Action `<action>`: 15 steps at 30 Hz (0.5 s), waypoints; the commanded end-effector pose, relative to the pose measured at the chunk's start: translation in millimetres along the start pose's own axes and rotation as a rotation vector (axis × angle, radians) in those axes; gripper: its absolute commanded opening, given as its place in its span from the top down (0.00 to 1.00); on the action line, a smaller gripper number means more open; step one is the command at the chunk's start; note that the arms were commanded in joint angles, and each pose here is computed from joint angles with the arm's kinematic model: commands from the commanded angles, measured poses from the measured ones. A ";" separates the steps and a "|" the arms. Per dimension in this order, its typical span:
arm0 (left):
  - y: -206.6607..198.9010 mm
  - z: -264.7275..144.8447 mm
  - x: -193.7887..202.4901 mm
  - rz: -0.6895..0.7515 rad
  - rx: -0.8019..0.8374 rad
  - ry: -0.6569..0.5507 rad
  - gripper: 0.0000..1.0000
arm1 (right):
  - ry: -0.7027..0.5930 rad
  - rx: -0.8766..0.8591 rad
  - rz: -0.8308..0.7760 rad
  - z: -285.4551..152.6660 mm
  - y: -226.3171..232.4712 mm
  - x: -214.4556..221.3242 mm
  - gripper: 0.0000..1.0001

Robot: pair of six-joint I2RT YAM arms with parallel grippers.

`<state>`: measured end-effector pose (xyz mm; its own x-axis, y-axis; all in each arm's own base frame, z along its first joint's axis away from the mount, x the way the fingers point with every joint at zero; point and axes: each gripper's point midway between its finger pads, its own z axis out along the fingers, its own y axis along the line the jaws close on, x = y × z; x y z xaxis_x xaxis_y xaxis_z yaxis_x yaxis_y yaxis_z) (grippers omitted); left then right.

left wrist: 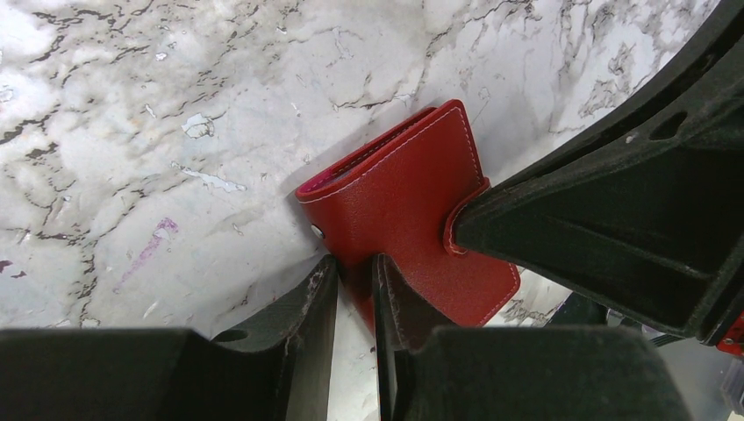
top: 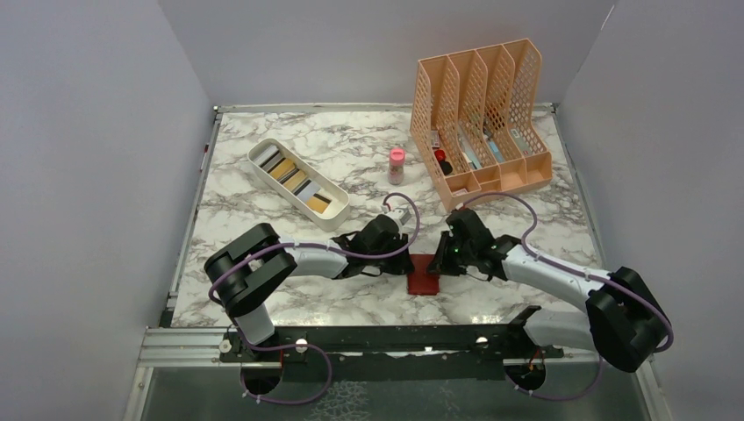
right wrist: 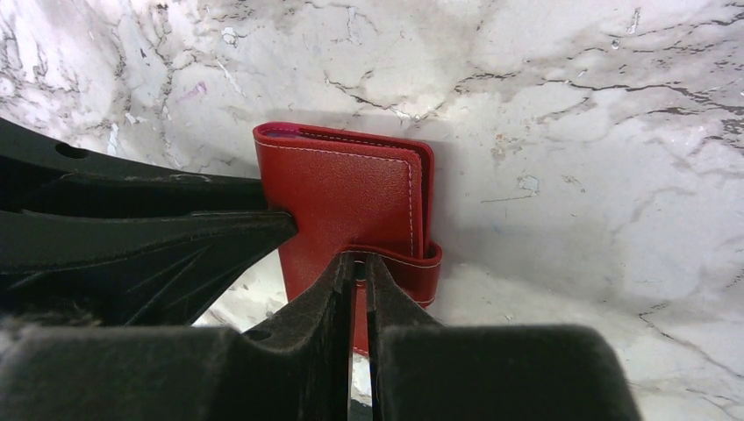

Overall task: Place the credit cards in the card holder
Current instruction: Close the card holder at the center of the board.

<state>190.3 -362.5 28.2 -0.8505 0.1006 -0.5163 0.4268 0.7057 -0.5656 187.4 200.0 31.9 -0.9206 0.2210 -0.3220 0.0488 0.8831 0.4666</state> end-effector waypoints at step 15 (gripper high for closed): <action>-0.5 -6.8 21.7 -0.007 0.063 0.034 0.77 | 0.067 0.427 -0.022 12.6 -78.3 30.5 0.90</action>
<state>189.6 -362.4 28.7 -0.8445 0.0731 -0.5306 0.4341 0.6737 -0.5981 188.2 199.4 26.3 -0.9234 0.2181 -0.3159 0.0943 0.9266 0.3640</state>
